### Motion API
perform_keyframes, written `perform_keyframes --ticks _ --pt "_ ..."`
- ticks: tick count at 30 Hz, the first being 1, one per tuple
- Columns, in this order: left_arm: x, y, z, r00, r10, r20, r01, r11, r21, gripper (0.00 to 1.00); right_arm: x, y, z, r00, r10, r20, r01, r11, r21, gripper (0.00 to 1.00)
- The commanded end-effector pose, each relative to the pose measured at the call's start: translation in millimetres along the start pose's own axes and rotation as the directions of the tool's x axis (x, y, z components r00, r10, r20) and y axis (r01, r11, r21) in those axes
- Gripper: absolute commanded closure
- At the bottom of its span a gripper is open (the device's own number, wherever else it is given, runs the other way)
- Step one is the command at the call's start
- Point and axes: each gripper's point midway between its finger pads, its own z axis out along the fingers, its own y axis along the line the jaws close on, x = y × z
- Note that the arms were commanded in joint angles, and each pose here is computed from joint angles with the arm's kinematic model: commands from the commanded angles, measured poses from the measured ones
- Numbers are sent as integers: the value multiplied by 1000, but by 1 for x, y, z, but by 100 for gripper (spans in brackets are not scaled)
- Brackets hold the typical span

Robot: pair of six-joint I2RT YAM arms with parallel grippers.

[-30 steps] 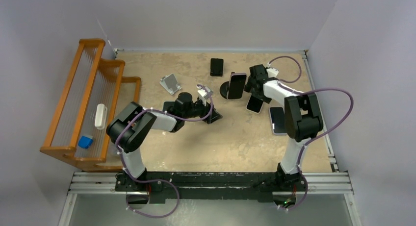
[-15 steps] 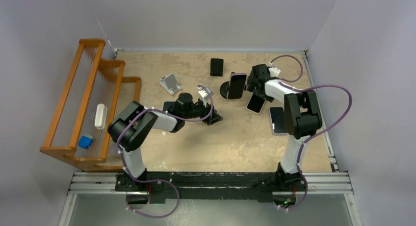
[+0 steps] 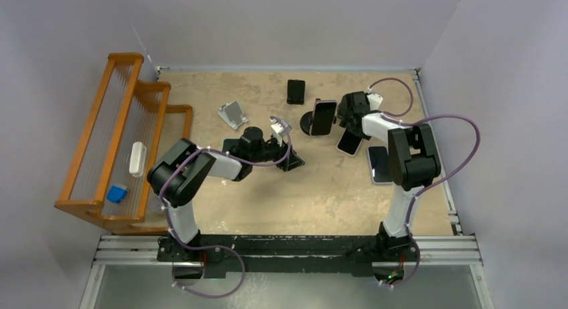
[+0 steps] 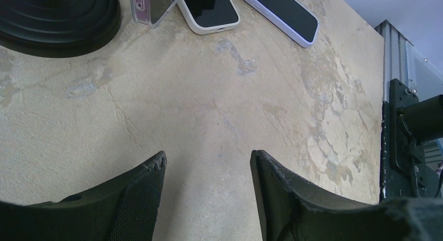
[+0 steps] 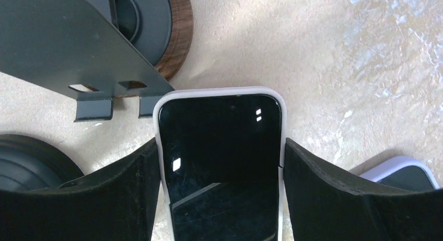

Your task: Place the phone on the phone stand

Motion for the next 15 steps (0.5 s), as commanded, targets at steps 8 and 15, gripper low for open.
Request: perform_keyframes --ticks 8,15 --pt "-14 -16 0 999 22 41 -24 998 56 41 -37 -13 -78 988 104 116 -88 987 -136 75" --pt "-10 -37 -3 998 -3 60 -5 990 138 41 -25 -10 -129 985 128 113 -86 943 -322 83"
